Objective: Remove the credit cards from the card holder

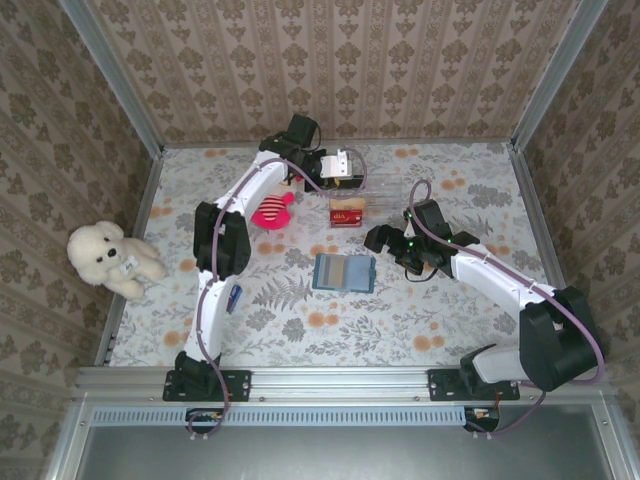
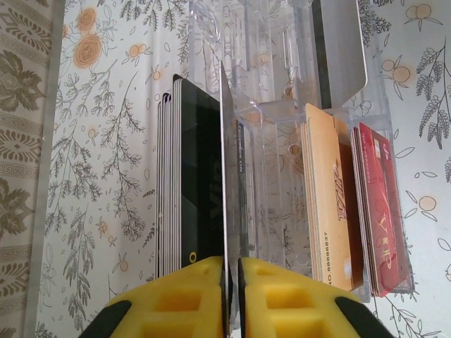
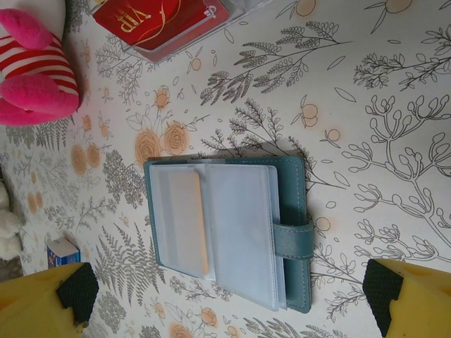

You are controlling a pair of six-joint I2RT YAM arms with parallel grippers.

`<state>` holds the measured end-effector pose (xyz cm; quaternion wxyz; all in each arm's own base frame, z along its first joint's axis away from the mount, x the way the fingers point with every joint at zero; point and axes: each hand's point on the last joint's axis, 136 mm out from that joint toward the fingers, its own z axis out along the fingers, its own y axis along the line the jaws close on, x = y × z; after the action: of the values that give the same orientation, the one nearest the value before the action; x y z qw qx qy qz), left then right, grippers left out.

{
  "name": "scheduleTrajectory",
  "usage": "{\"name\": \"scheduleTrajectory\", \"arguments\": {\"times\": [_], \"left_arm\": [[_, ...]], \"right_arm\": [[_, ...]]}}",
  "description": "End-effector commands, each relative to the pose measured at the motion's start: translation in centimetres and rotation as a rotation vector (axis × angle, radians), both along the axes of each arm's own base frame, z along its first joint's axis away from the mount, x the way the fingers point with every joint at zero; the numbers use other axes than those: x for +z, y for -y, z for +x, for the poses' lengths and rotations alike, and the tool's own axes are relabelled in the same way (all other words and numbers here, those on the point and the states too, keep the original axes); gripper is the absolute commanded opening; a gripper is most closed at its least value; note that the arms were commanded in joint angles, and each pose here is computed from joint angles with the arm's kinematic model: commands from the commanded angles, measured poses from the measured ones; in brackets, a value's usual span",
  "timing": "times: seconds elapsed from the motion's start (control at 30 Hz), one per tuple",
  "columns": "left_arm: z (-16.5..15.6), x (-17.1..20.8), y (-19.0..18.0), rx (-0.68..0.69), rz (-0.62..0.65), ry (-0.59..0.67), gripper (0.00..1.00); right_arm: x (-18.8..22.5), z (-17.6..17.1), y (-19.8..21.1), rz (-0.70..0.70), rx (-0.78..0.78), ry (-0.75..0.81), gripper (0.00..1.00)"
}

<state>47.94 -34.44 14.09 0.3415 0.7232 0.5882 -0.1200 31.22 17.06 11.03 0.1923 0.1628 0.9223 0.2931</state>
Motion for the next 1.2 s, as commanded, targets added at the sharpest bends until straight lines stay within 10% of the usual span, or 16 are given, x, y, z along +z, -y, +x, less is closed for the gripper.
{"name": "scheduleTrajectory", "arguments": {"times": [0.0,0.5,0.83,1.17], "left_arm": [[-0.4,1.0,0.4,0.001,-0.018,-0.015,0.2],[-1.4,11.5,-0.8,0.06,-0.341,-0.06,0.42],[3.9,14.0,-9.8,0.841,-0.432,-0.098,0.69],[1.7,10.5,-16.8,1.172,-0.501,-0.163,0.89]], "right_arm": [[0.1,0.3,-0.3,0.025,0.0,0.003,1.0],[0.0,0.1,-0.5,0.034,0.016,0.01,1.0],[-1.1,-0.4,-2.0,-0.143,0.096,0.016,1.0],[-3.4,-0.9,-5.9,-0.566,0.293,0.024,0.99]]}}
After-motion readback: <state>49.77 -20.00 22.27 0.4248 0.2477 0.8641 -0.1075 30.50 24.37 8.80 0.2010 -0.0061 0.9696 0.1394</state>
